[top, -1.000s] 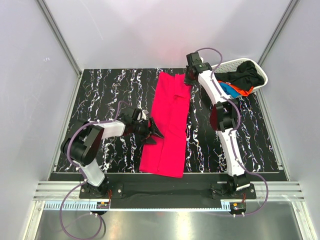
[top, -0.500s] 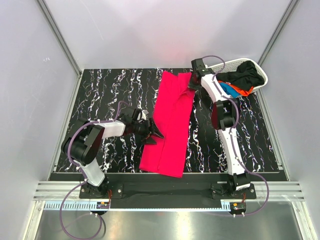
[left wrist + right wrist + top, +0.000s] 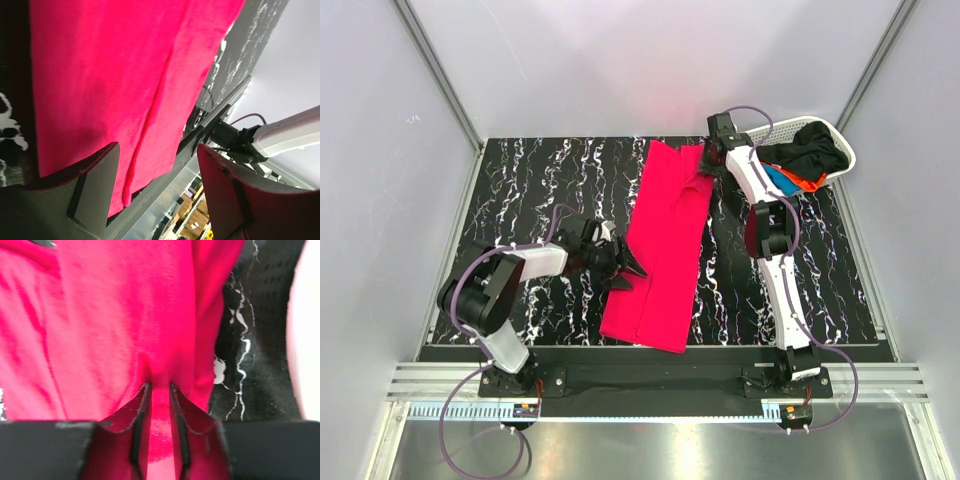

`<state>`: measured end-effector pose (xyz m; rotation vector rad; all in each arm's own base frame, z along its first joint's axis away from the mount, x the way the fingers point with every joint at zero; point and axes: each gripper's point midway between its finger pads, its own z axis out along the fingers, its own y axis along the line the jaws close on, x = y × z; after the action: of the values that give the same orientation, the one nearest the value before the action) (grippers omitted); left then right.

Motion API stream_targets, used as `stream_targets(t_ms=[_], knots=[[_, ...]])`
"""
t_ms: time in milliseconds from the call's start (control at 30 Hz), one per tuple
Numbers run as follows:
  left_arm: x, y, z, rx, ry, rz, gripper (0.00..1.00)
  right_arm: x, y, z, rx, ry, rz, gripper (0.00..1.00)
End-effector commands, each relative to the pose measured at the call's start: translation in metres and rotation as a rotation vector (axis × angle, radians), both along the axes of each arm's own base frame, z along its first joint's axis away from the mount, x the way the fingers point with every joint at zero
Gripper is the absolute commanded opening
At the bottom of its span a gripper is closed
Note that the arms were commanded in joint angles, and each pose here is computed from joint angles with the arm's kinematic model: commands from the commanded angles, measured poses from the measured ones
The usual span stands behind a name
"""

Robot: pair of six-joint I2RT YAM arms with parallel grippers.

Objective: Fold and stack the t-shirts
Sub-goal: Fold the tshirt

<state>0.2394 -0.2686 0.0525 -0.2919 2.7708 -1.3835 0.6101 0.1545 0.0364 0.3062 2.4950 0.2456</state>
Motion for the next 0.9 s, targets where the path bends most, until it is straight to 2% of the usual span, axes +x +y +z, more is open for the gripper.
stream_targets(t_ms=[0,33,133,200,367,500,633,867], knots=[[0.015,-0.011,0.04,-0.075,-0.097,-0.003,0.68,0.004,0.03,0.046,0.062,-0.083,0.031,0.31],[0.018,-0.011,0.043,-0.077,-0.116,-0.005,0.68,0.003,0.033,0.055,0.066,-0.095,0.03,0.37],[0.021,-0.011,0.052,-0.065,-0.131,-0.01,0.68,-0.004,0.035,0.085,0.069,-0.123,0.007,0.5],[0.025,-0.012,0.052,-0.063,-0.138,-0.012,0.68,-0.011,0.032,0.108,0.079,-0.136,-0.006,0.52],[0.028,-0.015,0.035,-0.033,-0.128,-0.033,0.69,-0.048,0.035,0.117,0.046,-0.064,0.024,0.56],[0.024,-0.015,0.013,-0.01,-0.077,-0.029,0.69,-0.084,0.047,0.11,0.032,0.008,0.092,0.57],[0.015,-0.013,0.0,0.0,-0.024,-0.007,0.69,-0.123,0.057,0.083,0.006,0.112,0.14,0.59],[-0.001,-0.008,-0.012,-0.039,0.023,0.046,0.69,-0.163,0.111,0.037,-0.04,0.207,0.247,0.64]])
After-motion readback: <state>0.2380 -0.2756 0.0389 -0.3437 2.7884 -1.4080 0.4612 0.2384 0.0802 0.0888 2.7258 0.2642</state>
